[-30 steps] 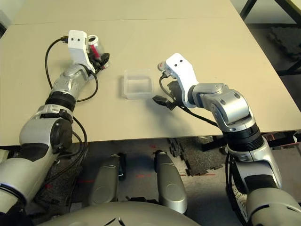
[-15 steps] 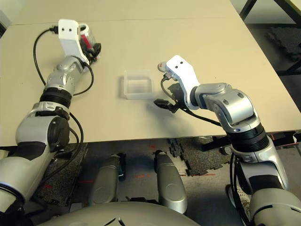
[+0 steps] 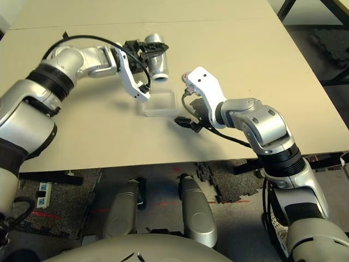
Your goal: Pour the medicine from the bottle into the box.
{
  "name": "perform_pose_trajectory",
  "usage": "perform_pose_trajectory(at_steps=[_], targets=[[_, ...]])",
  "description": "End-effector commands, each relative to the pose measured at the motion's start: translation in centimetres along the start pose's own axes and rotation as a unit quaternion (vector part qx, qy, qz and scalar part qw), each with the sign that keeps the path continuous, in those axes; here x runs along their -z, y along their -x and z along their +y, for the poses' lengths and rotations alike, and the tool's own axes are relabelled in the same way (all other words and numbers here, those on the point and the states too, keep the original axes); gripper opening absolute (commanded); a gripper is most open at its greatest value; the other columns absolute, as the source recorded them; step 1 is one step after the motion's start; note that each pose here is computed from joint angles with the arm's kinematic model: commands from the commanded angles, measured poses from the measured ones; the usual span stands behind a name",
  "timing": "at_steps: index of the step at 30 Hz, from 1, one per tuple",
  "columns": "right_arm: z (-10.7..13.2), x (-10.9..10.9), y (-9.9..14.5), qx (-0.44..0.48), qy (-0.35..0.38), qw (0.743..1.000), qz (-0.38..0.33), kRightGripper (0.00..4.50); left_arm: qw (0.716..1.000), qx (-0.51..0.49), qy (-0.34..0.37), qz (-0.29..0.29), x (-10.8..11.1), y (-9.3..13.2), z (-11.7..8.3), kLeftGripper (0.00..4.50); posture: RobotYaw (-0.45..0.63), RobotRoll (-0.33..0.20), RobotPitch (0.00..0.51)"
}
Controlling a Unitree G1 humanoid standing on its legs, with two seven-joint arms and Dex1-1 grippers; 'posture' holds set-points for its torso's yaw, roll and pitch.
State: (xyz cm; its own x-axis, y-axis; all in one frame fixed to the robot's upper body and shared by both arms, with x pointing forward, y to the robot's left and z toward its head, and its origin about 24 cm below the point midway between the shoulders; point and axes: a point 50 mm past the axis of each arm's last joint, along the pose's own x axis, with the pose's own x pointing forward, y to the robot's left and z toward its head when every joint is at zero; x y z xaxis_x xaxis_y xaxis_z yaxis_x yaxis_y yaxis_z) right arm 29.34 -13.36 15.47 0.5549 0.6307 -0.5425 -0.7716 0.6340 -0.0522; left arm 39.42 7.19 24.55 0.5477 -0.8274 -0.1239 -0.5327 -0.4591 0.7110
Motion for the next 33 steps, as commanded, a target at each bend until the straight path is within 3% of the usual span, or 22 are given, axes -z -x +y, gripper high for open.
perform_pose_trajectory(at_steps=[1, 7, 10, 12, 13, 14, 17, 20, 24, 28, 33], targets=[[0.0, 0.3, -0.2, 0.001, -0.003, 1.0, 0.004, 4.5, 1.0, 0.002, -0.006, -0.019, -0.6, -0.5, -0.1, 2.76, 0.03, 0.0, 0.171], [-0.1, 0.3, -0.1, 0.002, -0.004, 1.0, 0.004, 4.5, 0.999, 0.0, 0.028, -0.02, -1.2, -0.8, -0.4, 2.76, 0.03, 0.0, 0.175], [-0.1, 0.4, 0.0, 0.002, -0.005, 1.0, 0.005, 4.5, 0.991, 0.0, 0.136, 0.016, -1.2, -0.5, -1.1, 2.76, 0.03, 0.0, 0.179], [0.0, 0.4, 0.0, 0.002, -0.005, 1.0, 0.006, 4.5, 0.963, -0.001, 0.261, 0.062, -0.9, -0.3, -1.8, 2.76, 0.03, 0.0, 0.182], [0.0, 0.4, 0.0, 0.001, -0.005, 1.0, 0.006, 4.5, 0.94, -0.004, 0.331, 0.084, -0.7, -0.2, -2.1, 2.76, 0.03, 0.0, 0.183], [0.0, 0.4, 0.0, 0.001, -0.006, 1.0, 0.006, 4.5, 0.895, -0.009, 0.429, 0.12, -0.3, 0.0, -2.8, 2.76, 0.03, 0.0, 0.184], [-0.1, 0.3, 0.3, -0.002, -0.01, 1.0, 0.004, 4.5, 0.713, -0.055, 0.671, 0.196, 0.6, 1.0, -5.0, 2.76, 0.04, 0.0, 0.188], [-0.2, 0.1, 0.8, -0.016, -0.037, 0.999, -0.013, 4.5, 0.564, -0.109, 0.782, 0.242, 0.5, 2.5, -7.1, 2.76, 0.05, 0.0, 0.194], [-1.5, -0.4, 2.1, -0.005, -0.072, 0.997, -0.039, 4.5, 0.403, -0.162, 0.852, 0.294, -1.1, 4.7, -9.8, 2.76, 0.07, 0.0, 0.199], [-4.6, -1.7, 2.8, 0.098, -0.143, 0.978, -0.115, 4.5, 0.322, -0.206, 0.846, 0.372, -3.3, 8.0, -12.0, 2.76, 0.1, 0.0, 0.207], [-6.9, -2.4, 2.1, 0.211, -0.194, 0.937, -0.2, 4.5, 0.292, -0.208, 0.839, 0.409, -4.8, 9.7, -12.4, 2.76, 0.11, 0.0, 0.211]])
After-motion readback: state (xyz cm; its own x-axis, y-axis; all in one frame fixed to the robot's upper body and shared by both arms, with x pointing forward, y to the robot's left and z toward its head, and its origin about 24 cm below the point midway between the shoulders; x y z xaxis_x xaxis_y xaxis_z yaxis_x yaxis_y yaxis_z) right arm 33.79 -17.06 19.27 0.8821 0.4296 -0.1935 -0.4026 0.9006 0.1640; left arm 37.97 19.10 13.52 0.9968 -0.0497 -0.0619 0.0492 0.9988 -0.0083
